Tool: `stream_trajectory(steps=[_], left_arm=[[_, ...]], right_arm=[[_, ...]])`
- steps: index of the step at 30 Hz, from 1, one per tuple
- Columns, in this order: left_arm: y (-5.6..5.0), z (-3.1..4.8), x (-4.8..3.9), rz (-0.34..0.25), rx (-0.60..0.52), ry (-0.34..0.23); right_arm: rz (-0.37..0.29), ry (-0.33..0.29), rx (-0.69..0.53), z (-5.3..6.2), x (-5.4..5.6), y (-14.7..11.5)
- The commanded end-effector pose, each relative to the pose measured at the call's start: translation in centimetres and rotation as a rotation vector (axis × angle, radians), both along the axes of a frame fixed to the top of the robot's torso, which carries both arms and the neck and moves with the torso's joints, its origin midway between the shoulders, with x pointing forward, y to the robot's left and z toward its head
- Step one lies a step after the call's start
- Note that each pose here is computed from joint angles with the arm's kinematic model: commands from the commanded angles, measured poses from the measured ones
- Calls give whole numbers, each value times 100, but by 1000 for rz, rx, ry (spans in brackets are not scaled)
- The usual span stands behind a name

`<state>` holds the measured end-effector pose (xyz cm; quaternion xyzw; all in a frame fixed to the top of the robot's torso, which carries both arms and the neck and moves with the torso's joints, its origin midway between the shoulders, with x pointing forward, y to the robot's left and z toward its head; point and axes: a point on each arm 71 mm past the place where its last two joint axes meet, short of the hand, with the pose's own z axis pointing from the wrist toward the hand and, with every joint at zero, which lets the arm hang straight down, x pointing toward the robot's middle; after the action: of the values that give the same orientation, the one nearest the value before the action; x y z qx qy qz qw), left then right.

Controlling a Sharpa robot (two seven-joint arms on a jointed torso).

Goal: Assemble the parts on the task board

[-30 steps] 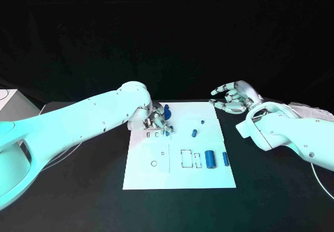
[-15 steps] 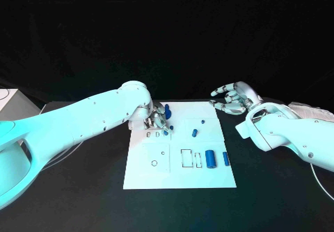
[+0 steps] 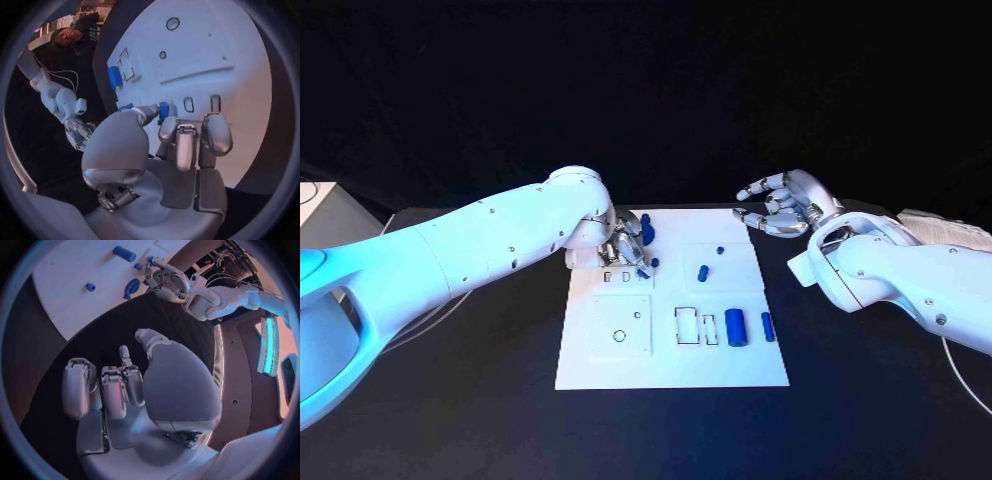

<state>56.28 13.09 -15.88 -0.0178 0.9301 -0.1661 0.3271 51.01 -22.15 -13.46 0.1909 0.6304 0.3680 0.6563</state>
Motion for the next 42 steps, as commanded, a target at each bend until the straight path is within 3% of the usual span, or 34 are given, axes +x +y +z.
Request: stream_trajectory(steps=[1,14,24,42], left_arm=[[-17,-3,-17,1,-23,12],[74,46,-84,8,-55,10],[159,86,-143,30,-86,-23],[253,117,-194,92,-106,-145]], right_arm=[[12,11,-11,-23,-2,15],[8,20,-14,-54,1,-7],[4,22,-17,-60,6,-28],[-7,25,-19,-64,6,-73]])
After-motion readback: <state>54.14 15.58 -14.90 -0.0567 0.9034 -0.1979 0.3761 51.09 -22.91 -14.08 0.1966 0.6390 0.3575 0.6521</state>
